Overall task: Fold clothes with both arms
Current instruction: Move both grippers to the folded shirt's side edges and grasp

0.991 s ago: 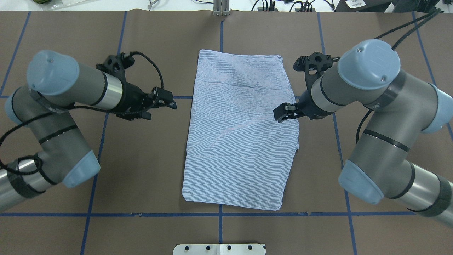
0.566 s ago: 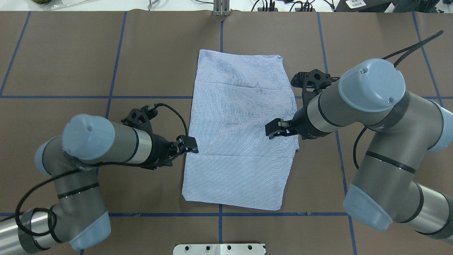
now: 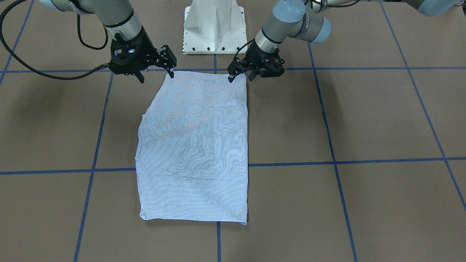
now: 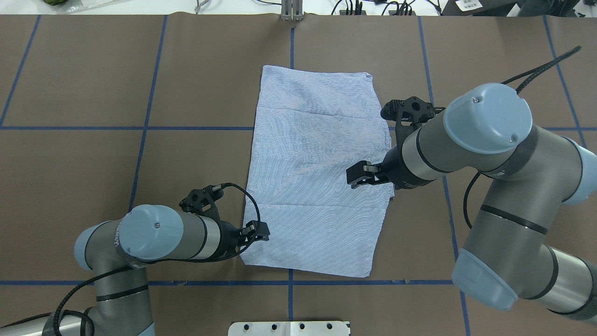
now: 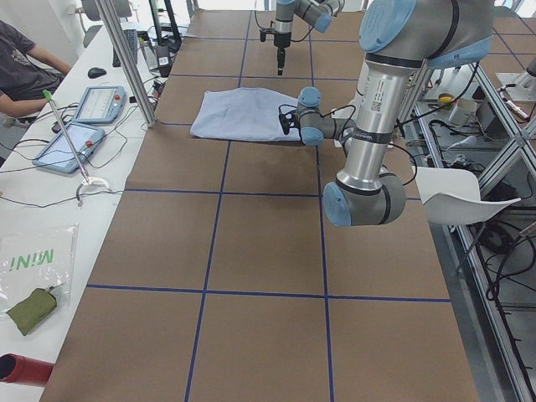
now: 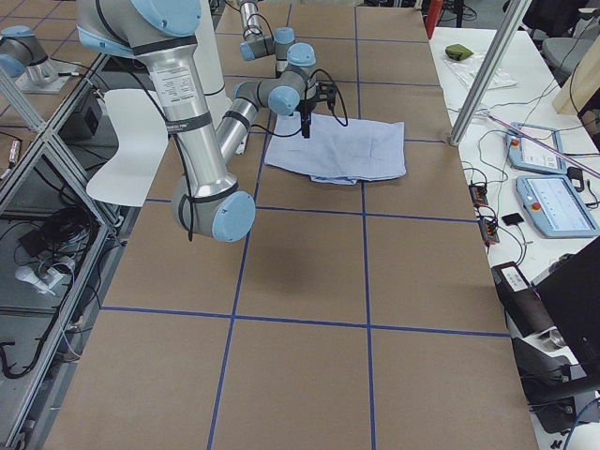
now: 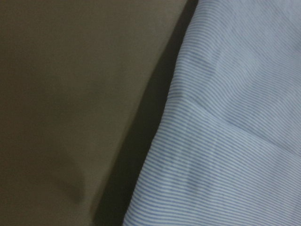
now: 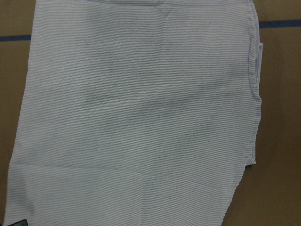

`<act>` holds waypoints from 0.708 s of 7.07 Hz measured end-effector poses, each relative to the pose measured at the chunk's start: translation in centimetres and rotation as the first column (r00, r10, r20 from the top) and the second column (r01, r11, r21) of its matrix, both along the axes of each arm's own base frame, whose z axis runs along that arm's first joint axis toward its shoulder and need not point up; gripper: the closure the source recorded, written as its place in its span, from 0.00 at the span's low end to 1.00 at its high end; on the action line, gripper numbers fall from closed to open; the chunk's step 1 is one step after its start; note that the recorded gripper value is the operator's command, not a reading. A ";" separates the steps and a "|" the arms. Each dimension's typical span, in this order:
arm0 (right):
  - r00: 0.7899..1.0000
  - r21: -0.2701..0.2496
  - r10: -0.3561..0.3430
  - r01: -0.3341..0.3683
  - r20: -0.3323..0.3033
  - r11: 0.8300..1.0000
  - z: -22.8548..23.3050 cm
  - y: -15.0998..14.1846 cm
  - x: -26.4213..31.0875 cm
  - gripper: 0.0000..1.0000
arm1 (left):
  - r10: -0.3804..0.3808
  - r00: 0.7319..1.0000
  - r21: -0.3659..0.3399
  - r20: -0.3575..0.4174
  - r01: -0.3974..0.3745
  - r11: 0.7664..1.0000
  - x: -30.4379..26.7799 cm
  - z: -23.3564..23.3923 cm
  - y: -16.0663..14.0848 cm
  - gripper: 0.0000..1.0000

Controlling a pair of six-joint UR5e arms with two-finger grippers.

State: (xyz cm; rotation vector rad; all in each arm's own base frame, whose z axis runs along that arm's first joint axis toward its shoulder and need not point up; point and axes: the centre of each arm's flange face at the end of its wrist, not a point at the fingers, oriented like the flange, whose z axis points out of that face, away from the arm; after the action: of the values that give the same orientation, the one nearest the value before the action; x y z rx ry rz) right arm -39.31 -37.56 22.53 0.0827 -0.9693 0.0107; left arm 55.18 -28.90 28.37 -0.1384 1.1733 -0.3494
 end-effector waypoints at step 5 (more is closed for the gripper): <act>1.000 -0.006 0.002 -0.002 -0.002 1.000 0.0 0.0 0.1 0.00 | 0.005 1.000 -0.001 0.000 -0.005 1.000 0.1 -0.1 0.2 1.00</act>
State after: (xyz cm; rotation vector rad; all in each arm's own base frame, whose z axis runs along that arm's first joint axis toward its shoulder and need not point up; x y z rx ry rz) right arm -39.23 -37.55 22.57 0.0779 -0.9672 0.0157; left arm 55.28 -28.69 28.28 -0.1430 1.1730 -0.3455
